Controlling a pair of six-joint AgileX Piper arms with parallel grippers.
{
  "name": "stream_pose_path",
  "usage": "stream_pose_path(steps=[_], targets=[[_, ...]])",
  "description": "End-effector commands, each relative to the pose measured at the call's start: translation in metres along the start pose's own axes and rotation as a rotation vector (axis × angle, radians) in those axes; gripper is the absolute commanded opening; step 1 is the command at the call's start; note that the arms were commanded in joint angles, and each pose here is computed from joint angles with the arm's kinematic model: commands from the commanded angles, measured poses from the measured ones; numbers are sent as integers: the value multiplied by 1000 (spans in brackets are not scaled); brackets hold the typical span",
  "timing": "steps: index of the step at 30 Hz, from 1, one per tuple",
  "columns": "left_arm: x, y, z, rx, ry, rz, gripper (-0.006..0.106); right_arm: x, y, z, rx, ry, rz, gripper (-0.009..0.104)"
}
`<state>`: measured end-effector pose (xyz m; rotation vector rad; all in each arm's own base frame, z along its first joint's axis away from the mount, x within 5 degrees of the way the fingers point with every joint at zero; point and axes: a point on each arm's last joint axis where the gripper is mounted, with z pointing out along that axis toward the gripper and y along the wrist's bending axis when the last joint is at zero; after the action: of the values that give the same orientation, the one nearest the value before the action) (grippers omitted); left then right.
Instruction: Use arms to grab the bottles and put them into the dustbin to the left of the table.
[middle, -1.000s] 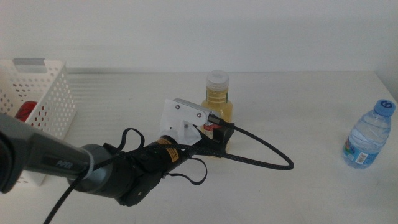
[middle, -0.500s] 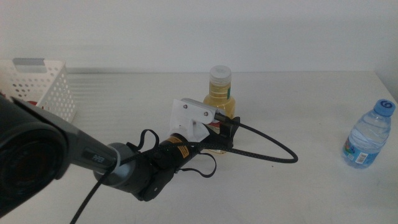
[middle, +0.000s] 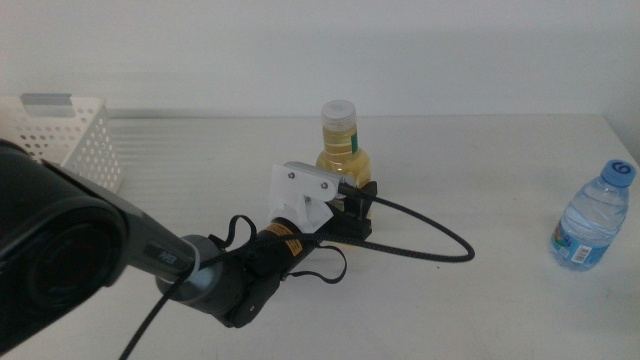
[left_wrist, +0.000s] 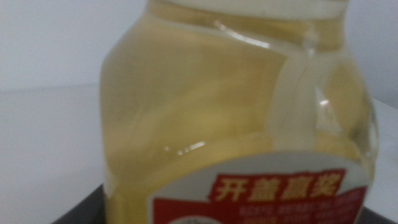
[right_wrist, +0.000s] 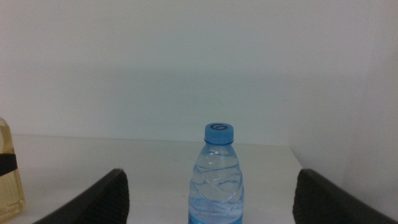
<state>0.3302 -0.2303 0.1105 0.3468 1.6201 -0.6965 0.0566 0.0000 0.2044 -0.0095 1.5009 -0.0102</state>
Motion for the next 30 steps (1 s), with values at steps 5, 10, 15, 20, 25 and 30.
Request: stream_pose_path(steps=[5,10,15,20,25,30], targets=[[-63,-16,-12,1,-28,-19,-5,-11,-1,-3,10,-111,-17,76],[-106,-20,-29,-28,76,33,-5,-11,-1,-3,10,-111,-17,76],[-149,-20,-53,-59,99,85,-5,-11,-1,-3,10,-111,-17,76],[-182,-18,-77,-122,135,115,-5,-11,-1,-3,10,-111,-17,76],[-212,-21,-90,-174,169,135,-5,-11,-1,-3,10,-111,-17,76],[-236,-21,-90,-241,265,209,-5,-11,-1,-3,10,-111,-17,76]])
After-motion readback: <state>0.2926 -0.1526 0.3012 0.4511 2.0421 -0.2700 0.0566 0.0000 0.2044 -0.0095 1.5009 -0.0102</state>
